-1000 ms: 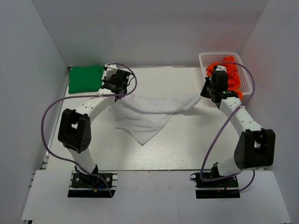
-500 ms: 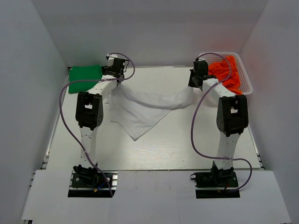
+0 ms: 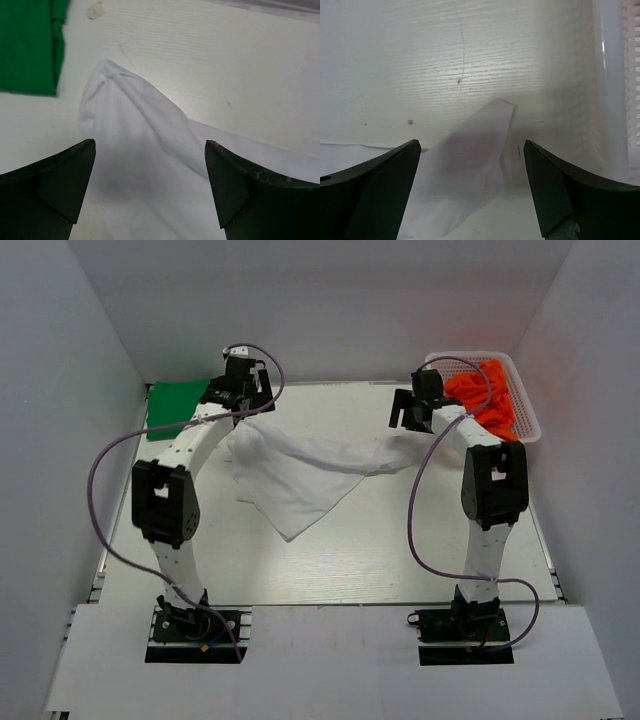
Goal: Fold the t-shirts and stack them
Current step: Flatten out the tshirt
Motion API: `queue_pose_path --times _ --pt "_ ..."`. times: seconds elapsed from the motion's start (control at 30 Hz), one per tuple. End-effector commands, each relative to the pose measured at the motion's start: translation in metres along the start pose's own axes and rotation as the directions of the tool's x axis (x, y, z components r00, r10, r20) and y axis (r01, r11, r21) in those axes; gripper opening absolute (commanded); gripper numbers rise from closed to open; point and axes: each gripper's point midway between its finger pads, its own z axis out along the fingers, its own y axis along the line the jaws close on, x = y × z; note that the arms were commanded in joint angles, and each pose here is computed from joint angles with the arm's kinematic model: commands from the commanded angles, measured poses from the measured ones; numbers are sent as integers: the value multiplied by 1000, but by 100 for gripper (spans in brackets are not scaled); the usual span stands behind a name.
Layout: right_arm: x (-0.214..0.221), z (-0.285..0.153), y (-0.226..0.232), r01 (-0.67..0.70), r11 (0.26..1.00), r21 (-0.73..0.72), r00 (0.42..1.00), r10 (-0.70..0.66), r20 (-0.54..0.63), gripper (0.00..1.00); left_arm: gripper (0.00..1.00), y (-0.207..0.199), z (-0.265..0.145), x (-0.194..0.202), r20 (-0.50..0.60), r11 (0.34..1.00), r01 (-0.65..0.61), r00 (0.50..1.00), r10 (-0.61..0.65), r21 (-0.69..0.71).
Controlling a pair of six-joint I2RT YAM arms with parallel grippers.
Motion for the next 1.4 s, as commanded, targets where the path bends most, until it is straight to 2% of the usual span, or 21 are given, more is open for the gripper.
queue_pose_path --times 0.0,0.17,0.27,0.33,0.43,0.63,0.73,0.8,0.87,1.0,1.17,1.3,1.37 --pt "-29 -40 13 9 998 -58 996 -3 91 90 100 -45 -67 16 -85 955 53 996 -29 292" --pt "-29 -62 15 10 997 -77 995 -2 102 90 100 -97 -119 94 -241 871 21 964 112 491" --pt "-35 -84 23 -5 993 -120 991 22 136 90 100 -107 -146 160 -359 849 26 913 195 528" --pt "-29 -87 26 -10 990 -139 991 29 132 90 100 -107 -156 184 -397 843 21 888 231 538" --pt "-26 -99 26 -25 988 -153 990 46 135 90 100 -93 -166 222 -467 875 3 846 256 485" --pt "-15 -114 20 -53 987 -151 987 75 140 90 94 -77 -176 256 -506 894 -65 805 309 444" --pt "-6 -114 13 -71 988 -134 988 88 127 90 88 -73 -177 267 -517 900 -95 791 327 425" --pt "1 -114 11 -75 989 -125 989 90 119 90 82 -73 -176 284 -542 898 -118 761 356 425" --pt "6 -113 9 -80 989 -122 990 94 107 90 78 -74 -171 289 -540 899 -139 758 366 414" --pt "8 -115 5 -89 990 -108 989 101 105 90 74 -75 -163 283 -496 905 -184 785 370 384" --pt "11 -118 1 -86 992 -88 990 95 103 90 67 -62 -148 299 -518 911 -260 757 399 322" --pt "17 -118 -6 -89 994 -64 991 95 100 90 57 -53 -141 313 -542 911 -284 735 407 299" --pt "18 -121 -7 -93 994 -59 990 98 101 90 48 -55 -139 314 -539 911 -282 738 406 300"
